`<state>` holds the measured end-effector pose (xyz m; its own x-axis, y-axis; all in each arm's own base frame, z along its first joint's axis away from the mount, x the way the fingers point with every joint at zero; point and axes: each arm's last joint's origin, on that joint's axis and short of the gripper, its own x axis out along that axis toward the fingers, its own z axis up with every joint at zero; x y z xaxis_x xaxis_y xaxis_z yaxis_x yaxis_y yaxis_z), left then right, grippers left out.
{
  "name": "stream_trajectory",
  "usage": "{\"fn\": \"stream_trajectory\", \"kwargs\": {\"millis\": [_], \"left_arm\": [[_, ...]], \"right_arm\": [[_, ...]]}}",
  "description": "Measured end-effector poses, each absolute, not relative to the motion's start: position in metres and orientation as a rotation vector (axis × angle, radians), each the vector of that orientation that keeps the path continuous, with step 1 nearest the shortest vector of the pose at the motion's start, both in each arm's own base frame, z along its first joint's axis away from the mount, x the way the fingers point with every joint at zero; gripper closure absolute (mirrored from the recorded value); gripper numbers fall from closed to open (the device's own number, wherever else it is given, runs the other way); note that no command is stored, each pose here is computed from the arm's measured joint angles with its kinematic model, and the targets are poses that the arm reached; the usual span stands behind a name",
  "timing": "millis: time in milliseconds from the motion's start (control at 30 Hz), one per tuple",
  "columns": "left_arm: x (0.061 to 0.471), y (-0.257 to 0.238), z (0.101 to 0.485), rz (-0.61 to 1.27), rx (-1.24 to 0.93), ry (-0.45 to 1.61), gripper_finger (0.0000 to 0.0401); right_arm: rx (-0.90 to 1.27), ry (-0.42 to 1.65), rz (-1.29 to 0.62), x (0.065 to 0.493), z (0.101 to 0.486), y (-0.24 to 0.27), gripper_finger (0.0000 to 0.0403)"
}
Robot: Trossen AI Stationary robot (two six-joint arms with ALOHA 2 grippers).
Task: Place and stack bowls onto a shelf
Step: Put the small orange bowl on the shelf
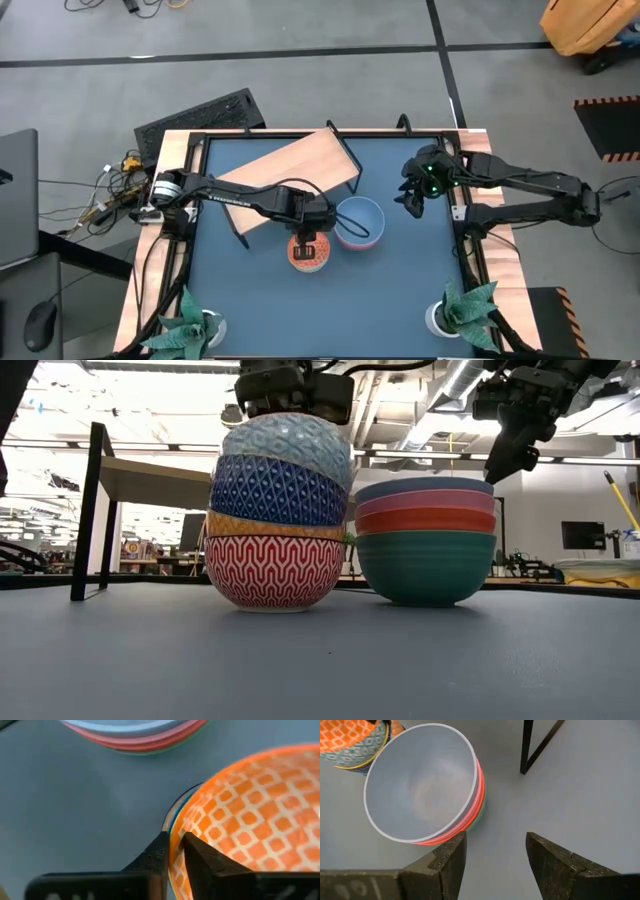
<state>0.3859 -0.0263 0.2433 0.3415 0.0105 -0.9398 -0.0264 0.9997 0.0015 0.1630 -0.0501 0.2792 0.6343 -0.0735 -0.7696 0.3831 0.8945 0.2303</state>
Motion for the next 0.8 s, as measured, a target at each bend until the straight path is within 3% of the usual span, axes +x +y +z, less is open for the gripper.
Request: {"fn": "stream_trajectory", "kwargs": {"millis": [133, 800], "left_arm": [[0.386, -0.026, 0.243, 0.042, -0.046, 1.228, 0.0393], [0.390, -0.025, 0.275, 0.120, -0.092, 1.213, 0.0400]], "right_arm": [[0.394, 0.848, -0.269, 0.163, 0.279, -0.050, 0.0173], [0.395, 0.847, -0.270, 0.163, 0.279, -0.050, 0.0173]]}}
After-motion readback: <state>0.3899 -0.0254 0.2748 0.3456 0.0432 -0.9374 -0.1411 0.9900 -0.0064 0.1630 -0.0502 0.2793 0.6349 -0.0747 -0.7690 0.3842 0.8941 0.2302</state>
